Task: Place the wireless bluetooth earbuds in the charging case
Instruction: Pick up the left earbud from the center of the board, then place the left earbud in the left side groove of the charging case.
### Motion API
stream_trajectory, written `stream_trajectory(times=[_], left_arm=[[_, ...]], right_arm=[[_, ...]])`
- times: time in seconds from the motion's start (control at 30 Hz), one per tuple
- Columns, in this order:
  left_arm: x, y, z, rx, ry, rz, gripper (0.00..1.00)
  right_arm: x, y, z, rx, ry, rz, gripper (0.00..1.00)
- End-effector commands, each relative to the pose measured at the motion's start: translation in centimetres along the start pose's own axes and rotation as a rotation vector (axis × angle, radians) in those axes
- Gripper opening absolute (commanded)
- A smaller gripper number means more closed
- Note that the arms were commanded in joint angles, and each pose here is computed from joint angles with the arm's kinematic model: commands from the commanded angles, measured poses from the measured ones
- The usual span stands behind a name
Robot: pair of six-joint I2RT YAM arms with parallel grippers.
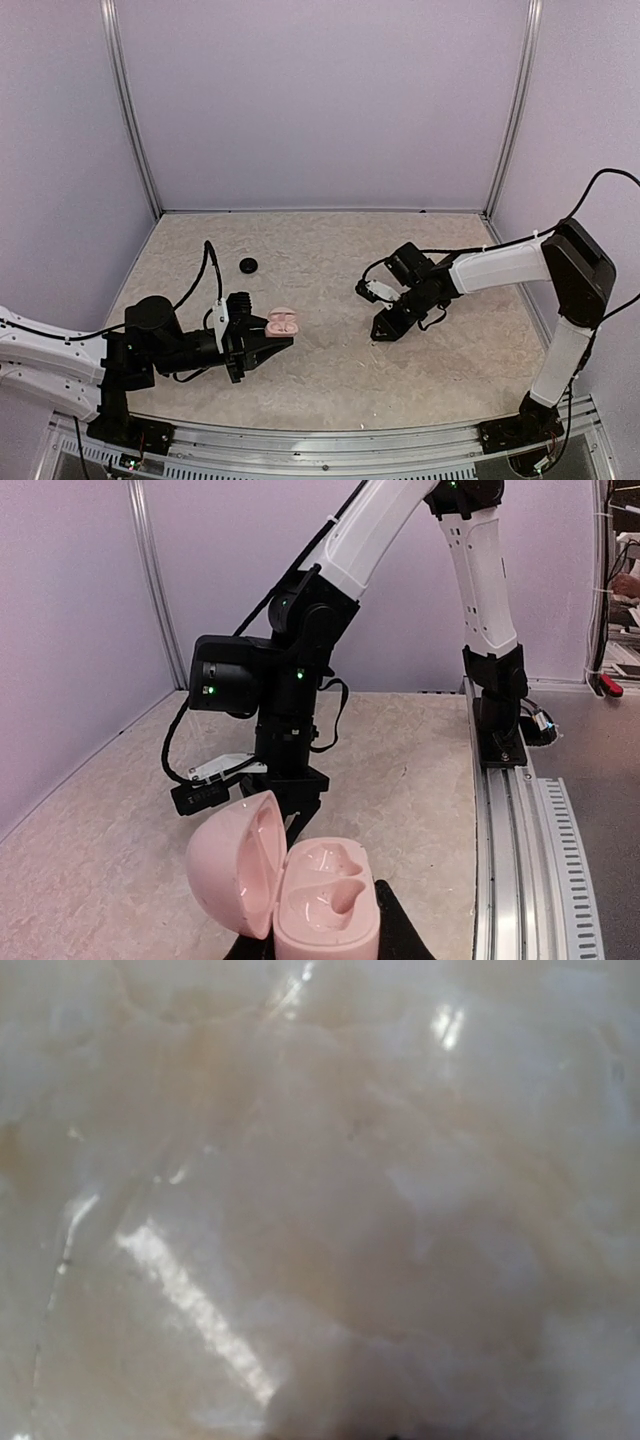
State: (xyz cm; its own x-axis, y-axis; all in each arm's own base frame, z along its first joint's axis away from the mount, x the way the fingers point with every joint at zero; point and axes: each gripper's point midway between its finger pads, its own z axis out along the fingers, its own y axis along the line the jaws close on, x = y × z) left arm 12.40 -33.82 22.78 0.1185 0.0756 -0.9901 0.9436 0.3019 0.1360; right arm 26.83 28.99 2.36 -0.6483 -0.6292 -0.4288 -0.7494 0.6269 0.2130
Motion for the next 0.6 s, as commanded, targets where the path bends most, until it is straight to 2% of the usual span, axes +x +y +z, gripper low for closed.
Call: stream_trajectory(times=[0.0,0.3,0.57], left_arm=[[-0.5,0.0,0.1,-0.004,-0.019,0.014,0.09],[-0.5,0.2,0.1,-0.012,-0.022,0.016,0.09],[-0.5,0.4,0.1,-0.019,-0.025,0.011,0.09]], right_arm=[[0.1,-0.1,0.6,0.017,0.023,-0.013,0.29],[0.3,0.1,0.5,0.02,0.035,-0.017,0.21],[-1.8,0.7,-1.6,0.024,-0.041,-0.073,0.19]])
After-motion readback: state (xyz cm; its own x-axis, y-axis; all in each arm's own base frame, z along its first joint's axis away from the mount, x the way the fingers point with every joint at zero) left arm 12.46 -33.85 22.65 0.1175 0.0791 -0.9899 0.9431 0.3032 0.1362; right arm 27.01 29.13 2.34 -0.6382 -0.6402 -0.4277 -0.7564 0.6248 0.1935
